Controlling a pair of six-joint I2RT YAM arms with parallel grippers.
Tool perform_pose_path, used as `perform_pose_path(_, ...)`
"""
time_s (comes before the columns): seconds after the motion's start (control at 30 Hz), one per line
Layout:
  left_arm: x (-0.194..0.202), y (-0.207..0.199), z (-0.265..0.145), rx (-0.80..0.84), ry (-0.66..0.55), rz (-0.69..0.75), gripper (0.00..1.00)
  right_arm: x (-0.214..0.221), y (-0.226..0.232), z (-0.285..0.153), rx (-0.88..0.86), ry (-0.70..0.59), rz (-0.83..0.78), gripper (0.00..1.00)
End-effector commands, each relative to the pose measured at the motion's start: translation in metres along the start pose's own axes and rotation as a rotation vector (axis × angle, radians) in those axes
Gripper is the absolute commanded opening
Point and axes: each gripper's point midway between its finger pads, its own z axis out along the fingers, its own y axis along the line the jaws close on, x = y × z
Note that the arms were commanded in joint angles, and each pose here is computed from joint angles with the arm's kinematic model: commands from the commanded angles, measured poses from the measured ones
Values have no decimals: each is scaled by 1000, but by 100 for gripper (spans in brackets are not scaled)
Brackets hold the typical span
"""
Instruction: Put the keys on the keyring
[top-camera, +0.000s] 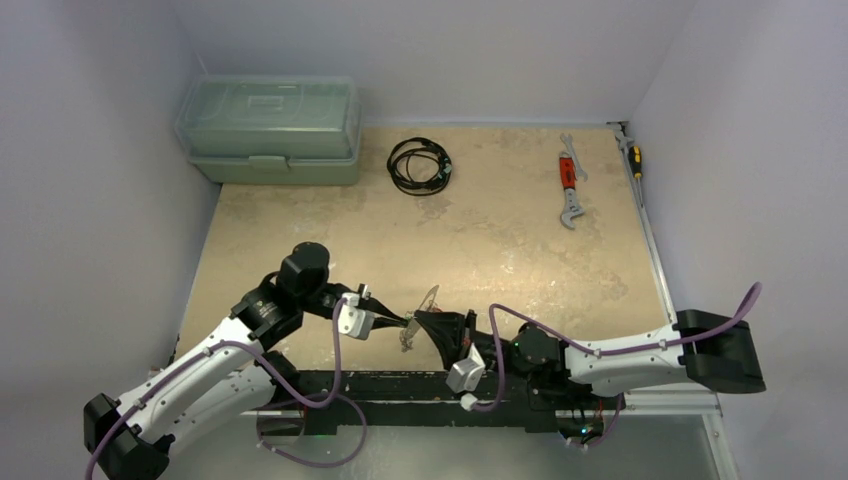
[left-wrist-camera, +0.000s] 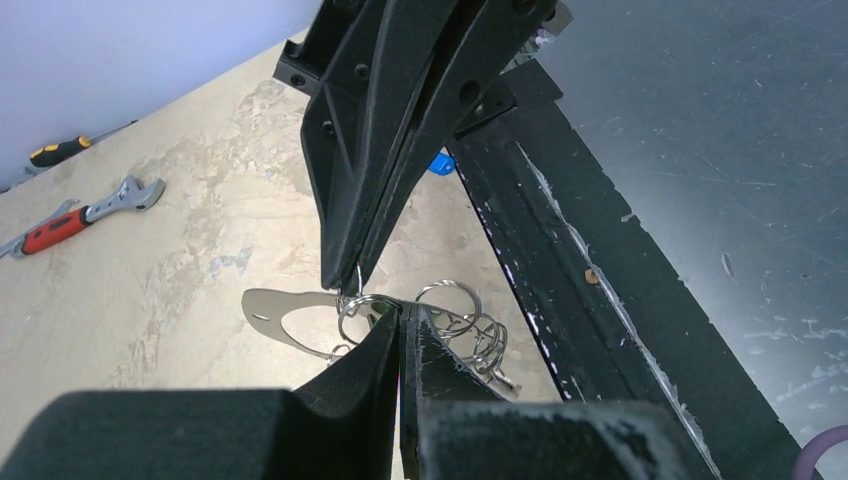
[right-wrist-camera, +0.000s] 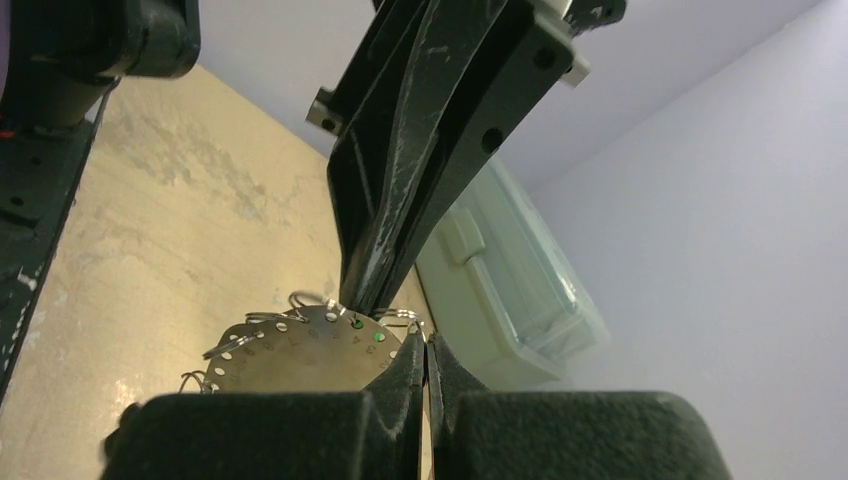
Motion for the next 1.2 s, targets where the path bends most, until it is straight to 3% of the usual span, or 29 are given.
perform_pose_path(0.0, -13, 7, -2, -15, -13, 14, 0, -31, -39, -1, 133, -96, 10, 0)
perform_pose_path(0.5, -10, 30, -18, -171, 82, 78, 0, -44, -41, -7, 144, -144, 41, 0)
perform_pose_path(0.9, -28, 41, -32, -270, 70, 181, 0, -61, -46, -15, 156, -248, 150, 0)
perform_pose_path(1.03, -34, 34, -32, -264, 30, 220, 19, -61, -49, -15, 162, -267, 189, 0)
perform_pose_path(1.17, -47, 35, -37, -309, -18, 284, 26, -72, -60, -23, 169, -346, 266, 0)
